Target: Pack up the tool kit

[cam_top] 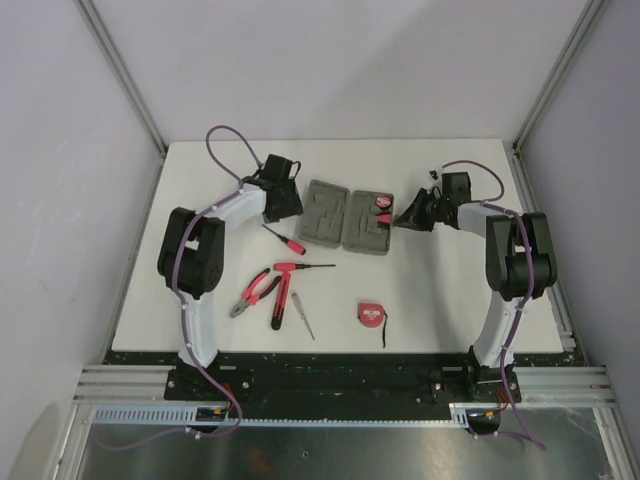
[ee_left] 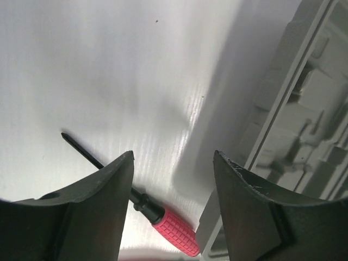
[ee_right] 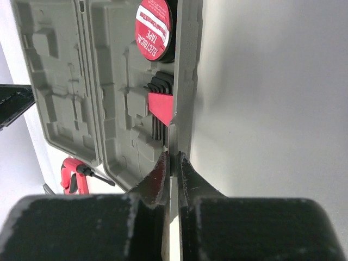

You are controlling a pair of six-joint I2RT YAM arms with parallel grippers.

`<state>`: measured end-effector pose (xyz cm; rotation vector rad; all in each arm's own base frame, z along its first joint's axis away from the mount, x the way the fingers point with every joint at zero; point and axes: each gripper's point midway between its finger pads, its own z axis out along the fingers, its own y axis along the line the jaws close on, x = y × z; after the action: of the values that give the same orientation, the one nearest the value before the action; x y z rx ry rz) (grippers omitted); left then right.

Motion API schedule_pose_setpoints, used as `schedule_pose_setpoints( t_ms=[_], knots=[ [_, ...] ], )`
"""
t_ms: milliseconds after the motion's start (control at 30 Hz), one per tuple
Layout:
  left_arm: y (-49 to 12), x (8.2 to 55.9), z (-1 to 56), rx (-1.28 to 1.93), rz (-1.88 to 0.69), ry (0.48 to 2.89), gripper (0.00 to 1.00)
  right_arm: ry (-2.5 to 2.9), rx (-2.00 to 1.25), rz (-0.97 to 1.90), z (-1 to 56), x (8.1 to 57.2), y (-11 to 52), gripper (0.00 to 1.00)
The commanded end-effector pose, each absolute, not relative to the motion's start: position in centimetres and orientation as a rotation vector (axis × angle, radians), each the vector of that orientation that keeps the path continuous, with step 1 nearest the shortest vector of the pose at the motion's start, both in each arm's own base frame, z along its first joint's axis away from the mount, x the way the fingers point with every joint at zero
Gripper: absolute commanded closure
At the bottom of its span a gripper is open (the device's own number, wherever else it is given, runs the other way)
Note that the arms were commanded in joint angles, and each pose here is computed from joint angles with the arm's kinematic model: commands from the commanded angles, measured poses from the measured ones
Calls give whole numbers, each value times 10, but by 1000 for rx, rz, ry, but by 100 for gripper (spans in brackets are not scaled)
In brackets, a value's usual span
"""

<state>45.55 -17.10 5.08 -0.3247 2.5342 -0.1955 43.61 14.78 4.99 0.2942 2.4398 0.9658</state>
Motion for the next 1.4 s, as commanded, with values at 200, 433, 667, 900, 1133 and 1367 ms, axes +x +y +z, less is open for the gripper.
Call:
schedule_pose_setpoints(
  t_ms=[200, 433, 667, 900, 1133, 1367],
  knots=[
    [-129, 470, 66, -415, -41, 2438, 22, 2324, 277, 841, 82, 456, 125, 50],
    [-110, 476, 98, -438, -32, 2365, 3, 2217, 240, 749, 134, 457, 114, 34],
    [-111, 450, 91, -451, -108, 2420, 1, 2204, 30, 703, 153, 439, 148, 34],
    [-129, 419, 55, -582, -251, 2536, 8, 2255, -13, 735, 143, 424, 182, 54],
    [-133, 419, 38, -586, -254, 2579, 11, 2285, -78, 759, 137, 409, 210, 60],
    [-134, 427, 22, -578, -236, 2608, 11, 2305, -112, 750, 134, 400, 222, 60]
  ],
)
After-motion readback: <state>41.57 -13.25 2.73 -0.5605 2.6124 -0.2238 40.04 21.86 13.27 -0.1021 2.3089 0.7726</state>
